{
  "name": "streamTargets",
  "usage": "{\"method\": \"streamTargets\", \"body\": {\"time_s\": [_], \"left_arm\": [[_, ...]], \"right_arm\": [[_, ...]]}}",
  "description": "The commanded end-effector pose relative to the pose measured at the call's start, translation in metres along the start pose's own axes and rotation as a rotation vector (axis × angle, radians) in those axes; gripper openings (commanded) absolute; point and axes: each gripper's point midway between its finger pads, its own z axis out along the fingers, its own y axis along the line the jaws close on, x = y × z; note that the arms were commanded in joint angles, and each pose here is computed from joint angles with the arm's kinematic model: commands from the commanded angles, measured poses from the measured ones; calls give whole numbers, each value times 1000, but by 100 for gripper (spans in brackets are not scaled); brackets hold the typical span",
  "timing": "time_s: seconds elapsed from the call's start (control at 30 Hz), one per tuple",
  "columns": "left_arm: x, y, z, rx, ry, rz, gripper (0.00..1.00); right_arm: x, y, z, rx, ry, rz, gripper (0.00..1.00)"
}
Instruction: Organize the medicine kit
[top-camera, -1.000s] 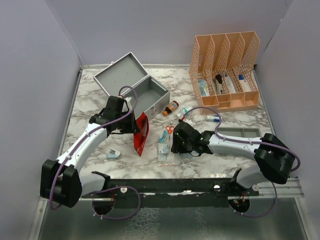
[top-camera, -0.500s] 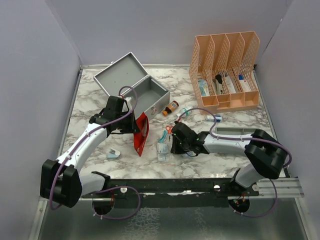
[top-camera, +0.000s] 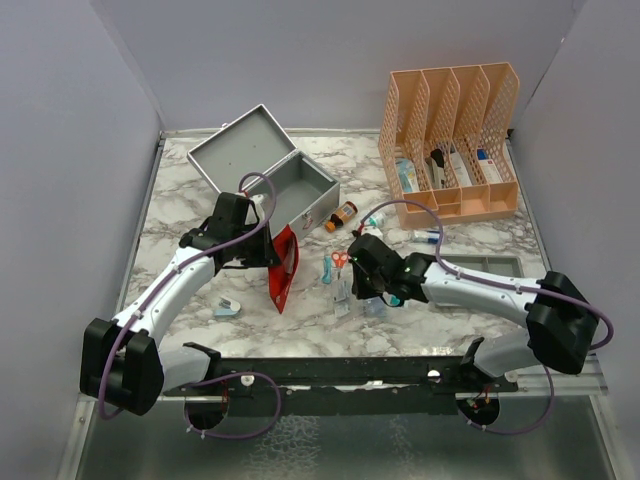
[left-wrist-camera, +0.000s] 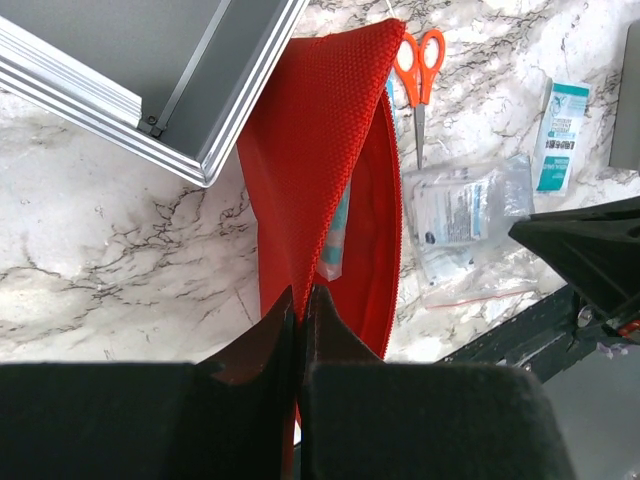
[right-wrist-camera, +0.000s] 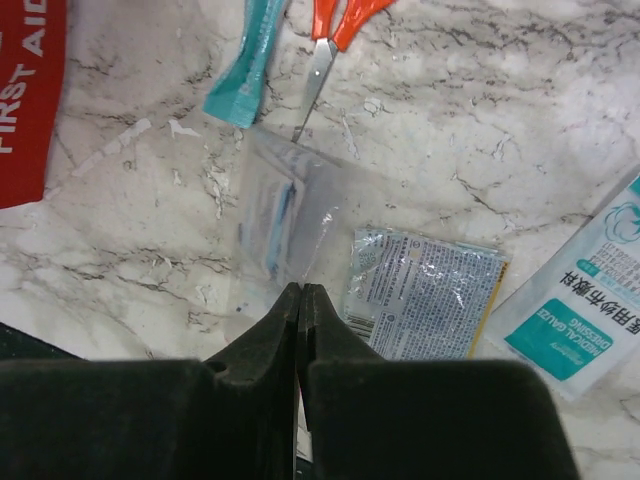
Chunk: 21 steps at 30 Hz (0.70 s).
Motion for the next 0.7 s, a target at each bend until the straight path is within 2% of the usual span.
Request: {"method": "streamTargets", "body": {"time_s": [0.0,0.17,0.4,0.67], "left_arm": [[-1,-3,2,18,-12,12,0],[0,-3,3,18,-10,10,0],[-2,-5,2,21,-15,8,0],[-3,-6,2,24,-16,10,0]], "right_arm": [[-17,-4,-20,28,-29,-96,1],[-38,18,-39,-52,-63,-93,1],[-76,71,-69,-273,-160,-51,1],[-111,108,-83,-409,-262,-104,1]]}}
